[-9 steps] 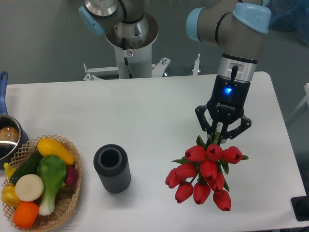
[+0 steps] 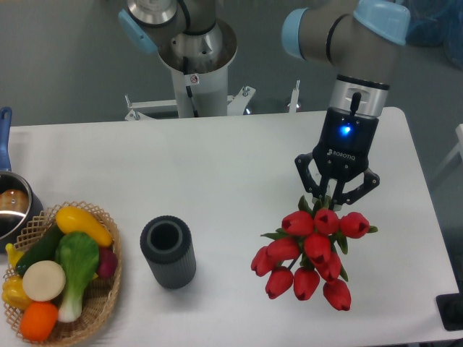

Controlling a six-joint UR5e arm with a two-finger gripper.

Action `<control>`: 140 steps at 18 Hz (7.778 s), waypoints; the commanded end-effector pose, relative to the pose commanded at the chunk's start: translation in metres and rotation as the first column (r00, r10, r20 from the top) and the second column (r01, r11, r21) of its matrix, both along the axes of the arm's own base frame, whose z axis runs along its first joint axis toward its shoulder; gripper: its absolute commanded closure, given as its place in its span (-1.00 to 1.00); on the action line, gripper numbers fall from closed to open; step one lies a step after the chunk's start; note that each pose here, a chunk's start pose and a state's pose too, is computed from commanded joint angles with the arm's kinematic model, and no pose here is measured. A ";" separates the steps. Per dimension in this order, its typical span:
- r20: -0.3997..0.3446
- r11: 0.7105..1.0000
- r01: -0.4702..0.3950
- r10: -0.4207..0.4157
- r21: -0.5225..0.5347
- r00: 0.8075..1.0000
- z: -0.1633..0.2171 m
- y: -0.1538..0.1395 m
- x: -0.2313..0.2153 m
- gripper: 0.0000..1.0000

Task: Insert the flowers into the vase
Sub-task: 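Lift the held red tulip bunch with the gripper toward the vase, then carry the tulips over the dark grey vase, stems pointing down, then lower the tulip stems into the vase opening, then push the tulip bunch further down into the vase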

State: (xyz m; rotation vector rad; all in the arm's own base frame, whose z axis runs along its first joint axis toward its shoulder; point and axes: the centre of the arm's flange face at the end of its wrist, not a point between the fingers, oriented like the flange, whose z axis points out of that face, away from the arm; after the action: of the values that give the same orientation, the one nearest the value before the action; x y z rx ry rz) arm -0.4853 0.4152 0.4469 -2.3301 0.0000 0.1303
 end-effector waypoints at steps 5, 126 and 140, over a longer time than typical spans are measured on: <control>0.037 0.996 0.053 -0.056 0.072 0.998 0.000 0.011 0.007 0.76; 0.016 0.573 0.423 -0.606 0.702 0.795 -0.216 0.080 0.133 0.39; 0.003 0.615 0.468 -0.607 0.635 0.794 -0.203 0.076 0.134 0.47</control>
State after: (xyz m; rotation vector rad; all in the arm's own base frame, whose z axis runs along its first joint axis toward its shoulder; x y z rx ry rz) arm -0.3508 0.4914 0.2441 -1.5826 0.4918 -0.3920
